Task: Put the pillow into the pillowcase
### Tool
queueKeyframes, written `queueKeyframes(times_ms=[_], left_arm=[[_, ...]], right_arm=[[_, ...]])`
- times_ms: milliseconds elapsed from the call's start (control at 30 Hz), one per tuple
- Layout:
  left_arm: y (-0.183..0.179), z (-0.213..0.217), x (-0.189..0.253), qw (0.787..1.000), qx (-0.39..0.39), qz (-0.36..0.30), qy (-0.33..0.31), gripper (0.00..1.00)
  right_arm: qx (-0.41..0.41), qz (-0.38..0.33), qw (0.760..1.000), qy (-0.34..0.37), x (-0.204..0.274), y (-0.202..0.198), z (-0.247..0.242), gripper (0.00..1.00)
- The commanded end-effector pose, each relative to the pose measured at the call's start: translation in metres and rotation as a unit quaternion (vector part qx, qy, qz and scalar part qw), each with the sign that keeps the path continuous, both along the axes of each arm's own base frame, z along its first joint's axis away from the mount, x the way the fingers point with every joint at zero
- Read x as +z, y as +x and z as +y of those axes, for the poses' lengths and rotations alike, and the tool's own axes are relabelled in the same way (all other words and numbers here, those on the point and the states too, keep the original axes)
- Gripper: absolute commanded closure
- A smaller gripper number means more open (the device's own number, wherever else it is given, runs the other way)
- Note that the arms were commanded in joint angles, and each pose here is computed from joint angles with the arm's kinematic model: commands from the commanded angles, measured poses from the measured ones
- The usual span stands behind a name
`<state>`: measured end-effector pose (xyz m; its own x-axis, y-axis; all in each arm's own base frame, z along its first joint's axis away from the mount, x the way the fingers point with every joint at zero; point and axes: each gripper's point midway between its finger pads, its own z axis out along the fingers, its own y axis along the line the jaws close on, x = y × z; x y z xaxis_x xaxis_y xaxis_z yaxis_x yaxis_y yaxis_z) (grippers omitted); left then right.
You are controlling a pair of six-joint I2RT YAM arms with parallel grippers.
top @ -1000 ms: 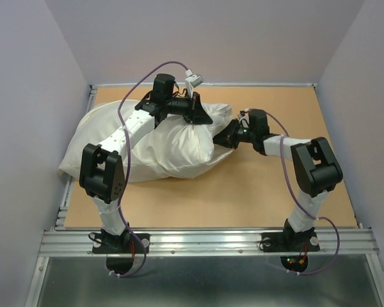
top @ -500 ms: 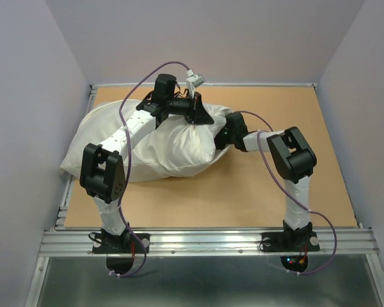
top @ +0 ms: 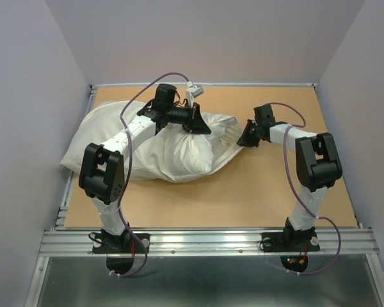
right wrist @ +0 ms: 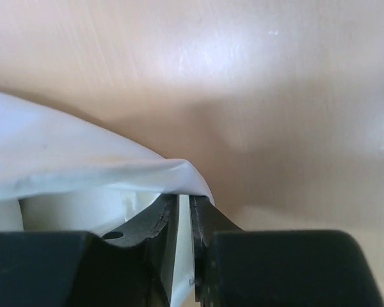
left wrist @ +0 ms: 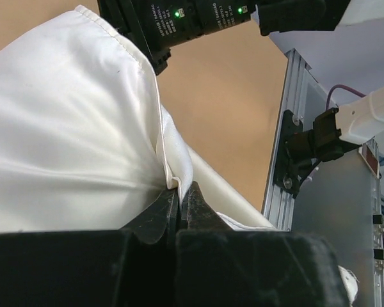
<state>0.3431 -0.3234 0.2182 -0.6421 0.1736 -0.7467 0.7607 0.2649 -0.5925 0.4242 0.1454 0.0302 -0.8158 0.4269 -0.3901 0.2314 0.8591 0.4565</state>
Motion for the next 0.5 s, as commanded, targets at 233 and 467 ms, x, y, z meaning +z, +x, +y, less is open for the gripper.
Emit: queueKeyframes(times_ms=[233, 467], left_arm=[[0.009, -0.004, 0.015, 0.997, -0.018, -0.073, -0.028, 1.00], [0.019, -0.009, 0.006, 0.994, -0.018, -0.096, -0.038, 1.00]], right_arm=[[0.117, -0.075, 0.990, 0.026, 0.069, -0.005, 0.042, 0.56], [0.129, -0.094, 0.987, 0.014, 0.078, -0.009, 0.067, 0.42]])
